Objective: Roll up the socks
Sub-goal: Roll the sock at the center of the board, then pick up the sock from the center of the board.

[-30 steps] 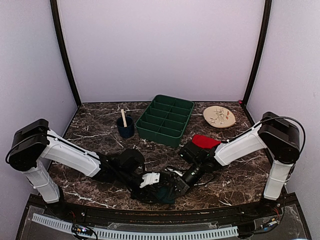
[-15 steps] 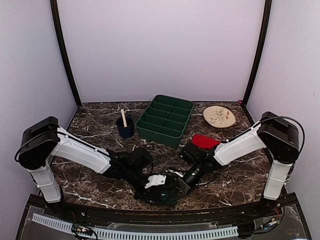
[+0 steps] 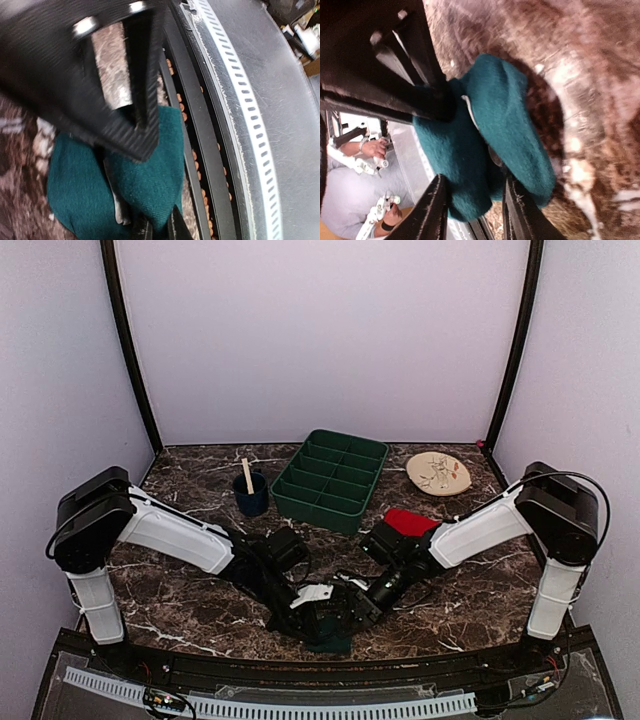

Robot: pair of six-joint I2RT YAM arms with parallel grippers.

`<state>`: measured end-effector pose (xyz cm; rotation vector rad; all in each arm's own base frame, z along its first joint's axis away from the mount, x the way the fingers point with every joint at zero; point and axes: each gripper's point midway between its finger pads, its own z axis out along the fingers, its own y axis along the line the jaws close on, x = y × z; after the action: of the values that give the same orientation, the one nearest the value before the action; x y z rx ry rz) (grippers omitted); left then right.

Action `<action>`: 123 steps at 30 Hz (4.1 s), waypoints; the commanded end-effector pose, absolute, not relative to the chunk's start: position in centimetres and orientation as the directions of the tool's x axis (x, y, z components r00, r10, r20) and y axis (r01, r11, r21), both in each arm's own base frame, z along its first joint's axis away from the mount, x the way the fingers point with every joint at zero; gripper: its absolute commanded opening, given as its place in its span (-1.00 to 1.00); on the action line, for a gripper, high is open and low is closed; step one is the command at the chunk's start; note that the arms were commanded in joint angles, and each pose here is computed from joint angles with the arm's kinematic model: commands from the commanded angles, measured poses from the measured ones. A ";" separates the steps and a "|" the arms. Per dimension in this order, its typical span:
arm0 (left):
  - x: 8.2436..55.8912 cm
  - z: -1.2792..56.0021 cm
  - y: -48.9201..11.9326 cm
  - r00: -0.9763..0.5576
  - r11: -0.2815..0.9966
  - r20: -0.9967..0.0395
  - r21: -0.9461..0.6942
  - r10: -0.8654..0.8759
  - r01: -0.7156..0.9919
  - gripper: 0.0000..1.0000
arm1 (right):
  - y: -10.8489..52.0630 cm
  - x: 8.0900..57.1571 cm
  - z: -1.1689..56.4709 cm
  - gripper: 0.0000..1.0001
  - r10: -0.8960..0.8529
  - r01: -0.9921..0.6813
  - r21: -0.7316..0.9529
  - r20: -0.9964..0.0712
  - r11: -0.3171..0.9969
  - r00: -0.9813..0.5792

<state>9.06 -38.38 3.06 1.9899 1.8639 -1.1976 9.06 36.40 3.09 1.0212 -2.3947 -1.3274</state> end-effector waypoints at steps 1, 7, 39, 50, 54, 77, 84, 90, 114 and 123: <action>9.4 3.5 -37.2 -0.235 -0.140 -0.564 -0.542 0.792 0.829 -1.00 | 36.2 10.5 3.1 -0.26 -0.638 -0.537 0.764 -0.219 0.359 -0.738; 10.3 3.3 -37.0 -0.331 -0.081 -0.483 -0.652 0.811 0.754 -0.99 | 35.1 11.4 2.4 -0.21 -0.616 -0.590 0.702 -0.270 0.400 -0.740; 11.9 2.6 -38.4 -0.447 0.008 -0.281 -0.840 0.849 0.543 -0.97 | 33.9 11.7 6.7 -0.07 -0.650 -0.888 0.207 -0.617 0.410 -0.444; 11.6 2.6 -38.2 -0.451 0.013 -0.259 -0.856 0.854 0.516 -0.97 | 36.6 9.8 6.2 -0.01 -0.725 -0.930 0.116 -0.595 0.349 -0.346; 11.7 2.7 -38.3 -0.452 0.008 -0.264 -0.857 0.852 0.515 -0.97 | 37.0 10.3 5.4 0.00 -0.753 -0.933 0.072 -0.569 0.354 -0.330; 12.4 2.8 -38.5 -0.467 0.016 -0.263 -0.859 0.844 0.512 -0.70 | 37.1 9.7 2.6 -0.77 -0.836 -0.960 0.047 -0.480 0.278 -0.265; 13.8 3.1 -38.5 -0.494 0.042 -0.274 -0.843 0.825 0.537 -0.51 | 36.7 9.4 1.9 -0.99 -0.831 -0.951 0.095 -0.467 0.293 -0.303; 15.1 3.8 -38.0 -0.542 0.059 -0.305 -0.831 0.783 0.554 -0.43 | 36.4 9.5 1.8 -1.00 -0.800 -0.927 0.176 -0.469 0.331 -0.375; 21.6 6.4 -35.8 -0.568 0.287 -0.617 -0.500 0.544 0.817 -0.29 | 35.6 8.8 1.7 -1.00 -0.660 -0.723 0.540 -0.357 0.432 -0.661; 19.1 8.9 -35.7 -0.333 0.202 -0.773 -0.266 0.540 0.943 -0.23 | 35.3 8.8 2.0 -1.00 -0.607 -0.597 0.671 -0.268 0.440 -0.748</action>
<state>19.74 -34.68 7.30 1.2798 2.1353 -1.1061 9.49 35.94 2.57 1.2500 -2.7159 -1.2094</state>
